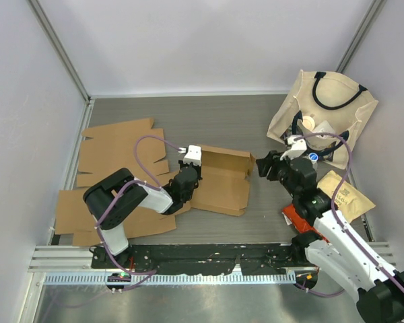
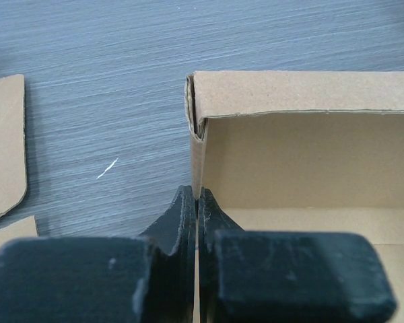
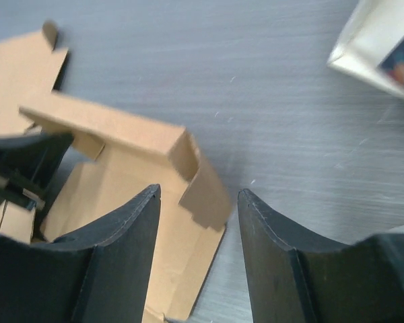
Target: Fold the paper box
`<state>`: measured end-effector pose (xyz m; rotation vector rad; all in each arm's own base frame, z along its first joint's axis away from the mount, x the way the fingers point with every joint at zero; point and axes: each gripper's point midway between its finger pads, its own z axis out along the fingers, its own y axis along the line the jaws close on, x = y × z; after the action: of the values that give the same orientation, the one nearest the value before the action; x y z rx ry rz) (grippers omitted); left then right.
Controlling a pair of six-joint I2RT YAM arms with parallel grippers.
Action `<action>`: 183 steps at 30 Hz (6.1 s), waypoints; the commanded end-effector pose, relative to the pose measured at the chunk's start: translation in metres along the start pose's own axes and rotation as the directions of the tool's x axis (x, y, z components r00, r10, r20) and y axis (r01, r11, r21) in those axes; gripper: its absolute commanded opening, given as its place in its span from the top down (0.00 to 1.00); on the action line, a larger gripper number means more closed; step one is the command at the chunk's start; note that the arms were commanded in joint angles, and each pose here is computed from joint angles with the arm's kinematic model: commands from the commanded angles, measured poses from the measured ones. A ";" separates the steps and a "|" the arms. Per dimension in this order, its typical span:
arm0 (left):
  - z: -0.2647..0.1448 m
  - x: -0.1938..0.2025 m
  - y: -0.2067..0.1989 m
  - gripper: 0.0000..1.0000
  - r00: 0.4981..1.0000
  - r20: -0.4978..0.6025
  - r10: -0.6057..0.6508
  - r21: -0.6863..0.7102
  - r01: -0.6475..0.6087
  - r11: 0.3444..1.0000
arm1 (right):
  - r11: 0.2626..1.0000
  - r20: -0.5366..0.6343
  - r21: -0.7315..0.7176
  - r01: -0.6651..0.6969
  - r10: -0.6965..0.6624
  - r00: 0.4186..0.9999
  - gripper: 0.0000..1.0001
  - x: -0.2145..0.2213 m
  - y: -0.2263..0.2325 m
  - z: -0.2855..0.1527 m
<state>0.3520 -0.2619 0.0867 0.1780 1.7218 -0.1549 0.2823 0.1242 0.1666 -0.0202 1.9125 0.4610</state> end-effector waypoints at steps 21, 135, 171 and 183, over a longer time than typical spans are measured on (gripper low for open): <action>0.007 -0.019 -0.009 1.00 0.997 0.065 -0.043 0.020 0.042 0.999 | 0.989 -0.114 -0.009 0.147 -0.147 0.982 0.50 0.038 -0.010 0.056; 0.001 -0.009 0.008 1.00 0.992 0.050 -0.119 -0.086 0.123 0.989 | 0.846 -0.454 0.384 -0.370 0.522 0.722 0.72 0.163 -0.008 -0.003; -0.022 -0.067 0.009 0.30 0.960 -0.155 -0.235 0.237 0.267 0.934 | 0.897 -0.354 0.342 -0.280 0.399 0.846 0.99 0.104 -0.011 -0.008; 0.031 -0.040 0.004 0.39 0.993 -0.092 -0.067 0.207 0.085 0.975 | 0.916 -0.339 0.291 -0.277 0.369 0.865 0.99 0.109 -0.011 -0.005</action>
<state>0.3570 -0.2493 0.0727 0.2768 1.9999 -0.3858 0.2233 0.1319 0.0499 0.4388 2.4642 0.4407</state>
